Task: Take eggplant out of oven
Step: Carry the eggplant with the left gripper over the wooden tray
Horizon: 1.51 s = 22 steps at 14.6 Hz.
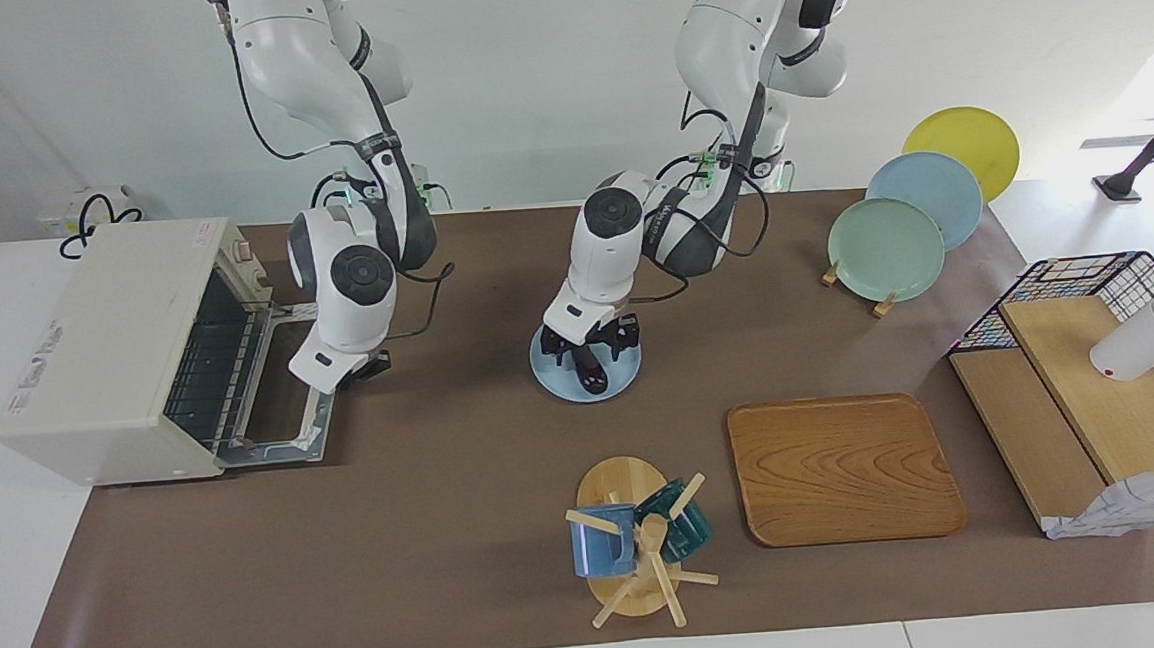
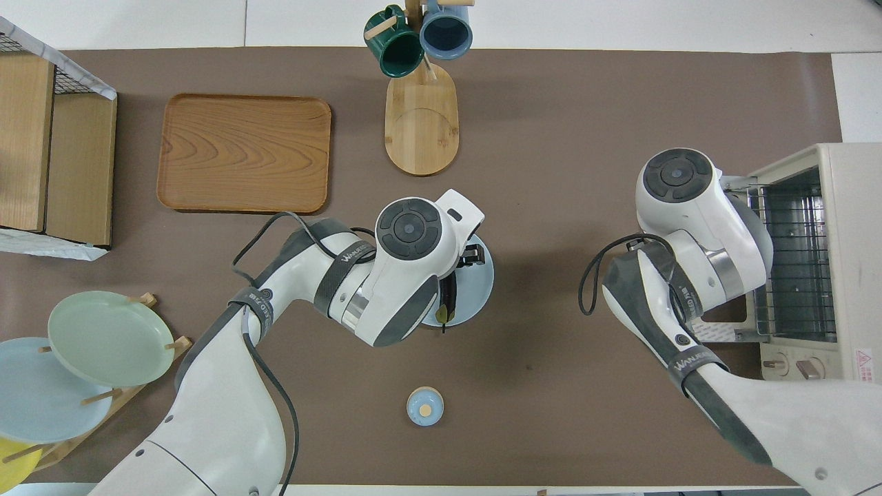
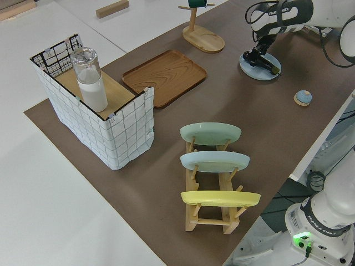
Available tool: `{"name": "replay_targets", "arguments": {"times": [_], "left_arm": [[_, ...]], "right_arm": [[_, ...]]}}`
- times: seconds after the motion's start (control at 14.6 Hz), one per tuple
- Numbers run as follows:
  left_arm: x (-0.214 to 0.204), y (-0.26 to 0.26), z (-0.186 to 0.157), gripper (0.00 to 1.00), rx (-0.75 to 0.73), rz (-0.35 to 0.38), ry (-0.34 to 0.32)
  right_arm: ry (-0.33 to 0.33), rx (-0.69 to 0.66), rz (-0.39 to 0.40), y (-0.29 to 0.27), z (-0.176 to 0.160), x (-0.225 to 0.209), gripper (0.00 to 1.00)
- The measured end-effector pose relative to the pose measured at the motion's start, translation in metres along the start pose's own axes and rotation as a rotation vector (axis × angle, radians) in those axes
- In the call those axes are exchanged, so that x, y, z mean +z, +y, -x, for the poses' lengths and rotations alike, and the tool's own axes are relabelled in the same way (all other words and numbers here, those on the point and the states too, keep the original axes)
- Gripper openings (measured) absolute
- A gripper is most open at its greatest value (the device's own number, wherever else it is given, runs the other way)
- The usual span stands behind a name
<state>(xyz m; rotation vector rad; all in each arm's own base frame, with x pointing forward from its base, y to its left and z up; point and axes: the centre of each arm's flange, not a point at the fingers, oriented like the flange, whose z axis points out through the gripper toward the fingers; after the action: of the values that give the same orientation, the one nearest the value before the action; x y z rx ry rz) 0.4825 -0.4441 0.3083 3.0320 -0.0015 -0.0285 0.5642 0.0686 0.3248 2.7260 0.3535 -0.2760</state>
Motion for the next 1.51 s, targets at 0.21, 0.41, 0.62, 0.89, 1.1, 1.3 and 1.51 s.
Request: {"name": "replay_targets", "arguments": {"times": [0.21, 0.41, 0.62, 0.89, 1.1, 1.3, 1.51], "left_arm": [[0.007, 0.003, 0.007, 0.94, -0.019, 0.004, 0.004], [0.007, 0.002, 0.007, 0.58, -0.024, 0.004, 0.005], [0.005, 0.001, 0.005, 0.39, -0.028, 0.004, 0.008], [-0.014, -0.008, -0.008, 0.36, -0.051, 0.013, 0.029], [-0.061, -0.04, -0.043, 0.36, -0.08, 0.011, 0.043], [-0.105, -0.104, -0.095, 0.36, -0.076, 0.01, 0.064], [-0.119, -0.183, -0.138, 0.36, -0.051, 0.005, 0.086]], "right_arm": [[0.0, -0.02, 0.002, 0.034, 0.016, -0.039, 0.05], [0.0, -0.025, -0.006, 0.096, 0.04, -0.069, 0.05], [0.003, -0.008, -0.016, 0.15, 0.06, -0.073, 0.05], [-0.012, 0.024, -0.065, 0.162, 0.069, -0.093, 0.1], [0.027, 0.057, -0.162, 0.166, 0.083, -0.16, 0.14], [0.084, 0.077, -0.256, 0.17, 0.095, -0.202, 0.18], [0.079, 0.098, -0.321, 0.177, 0.096, -0.195, 0.46]]}}
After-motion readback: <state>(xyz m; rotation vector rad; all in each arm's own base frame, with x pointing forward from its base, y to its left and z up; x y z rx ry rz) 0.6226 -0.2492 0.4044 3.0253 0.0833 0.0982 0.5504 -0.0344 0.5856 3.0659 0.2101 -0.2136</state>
